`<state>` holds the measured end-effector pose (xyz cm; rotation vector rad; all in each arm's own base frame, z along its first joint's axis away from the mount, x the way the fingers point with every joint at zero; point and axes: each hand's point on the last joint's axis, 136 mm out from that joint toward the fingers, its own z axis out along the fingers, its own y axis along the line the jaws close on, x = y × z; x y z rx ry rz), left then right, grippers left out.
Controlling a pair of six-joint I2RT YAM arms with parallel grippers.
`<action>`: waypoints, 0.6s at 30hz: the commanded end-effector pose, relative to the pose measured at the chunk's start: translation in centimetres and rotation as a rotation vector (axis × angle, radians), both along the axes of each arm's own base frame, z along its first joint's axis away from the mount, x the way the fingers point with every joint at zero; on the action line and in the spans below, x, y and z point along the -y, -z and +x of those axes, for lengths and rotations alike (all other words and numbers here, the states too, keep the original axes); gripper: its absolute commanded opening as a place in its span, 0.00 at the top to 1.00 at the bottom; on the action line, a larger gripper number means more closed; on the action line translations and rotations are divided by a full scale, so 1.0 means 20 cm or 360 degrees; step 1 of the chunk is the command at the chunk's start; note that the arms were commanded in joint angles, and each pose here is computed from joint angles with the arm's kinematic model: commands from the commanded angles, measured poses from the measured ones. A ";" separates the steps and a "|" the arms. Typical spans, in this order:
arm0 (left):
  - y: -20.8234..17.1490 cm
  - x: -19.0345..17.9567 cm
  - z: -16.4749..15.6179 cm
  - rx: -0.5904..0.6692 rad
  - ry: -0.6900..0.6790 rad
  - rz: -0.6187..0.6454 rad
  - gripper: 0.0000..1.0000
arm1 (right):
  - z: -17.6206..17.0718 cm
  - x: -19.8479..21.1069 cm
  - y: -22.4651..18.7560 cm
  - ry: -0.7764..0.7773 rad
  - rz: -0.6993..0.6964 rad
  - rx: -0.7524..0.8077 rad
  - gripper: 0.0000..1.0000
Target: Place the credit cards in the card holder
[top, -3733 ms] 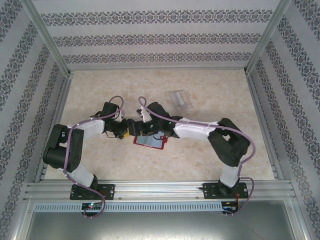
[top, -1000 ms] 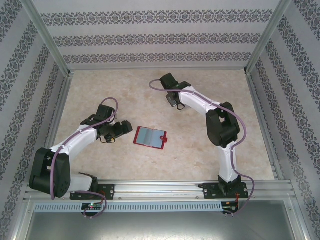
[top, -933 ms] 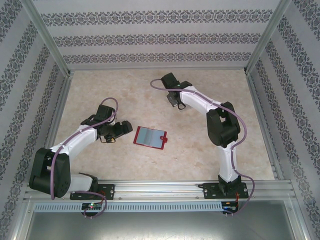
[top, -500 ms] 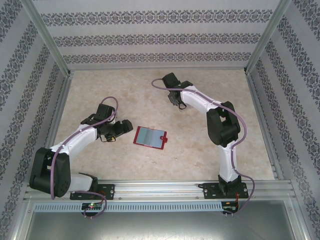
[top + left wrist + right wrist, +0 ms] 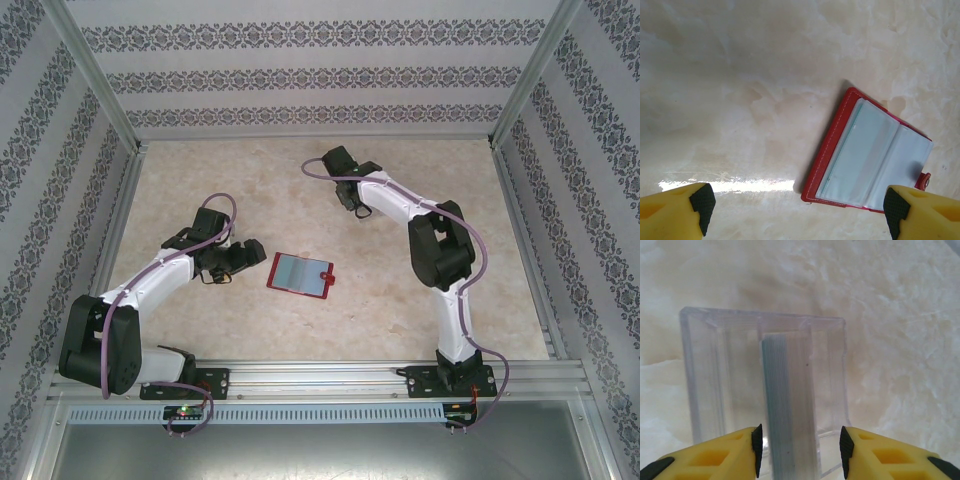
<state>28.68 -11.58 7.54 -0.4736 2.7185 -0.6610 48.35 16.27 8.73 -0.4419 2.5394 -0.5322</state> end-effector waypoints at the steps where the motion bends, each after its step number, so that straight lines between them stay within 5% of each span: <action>1: 0.00 0.03 0.02 0.0001 0.0015 -0.0025 0.11 | 0.01 0.07 -0.01 0.0048 -0.0177 0.0013 0.53; 18: -0.01 0.03 0.01 0.0021 0.0017 -0.0026 0.11 | 0.02 0.07 -0.15 0.0050 -0.0331 0.0167 0.63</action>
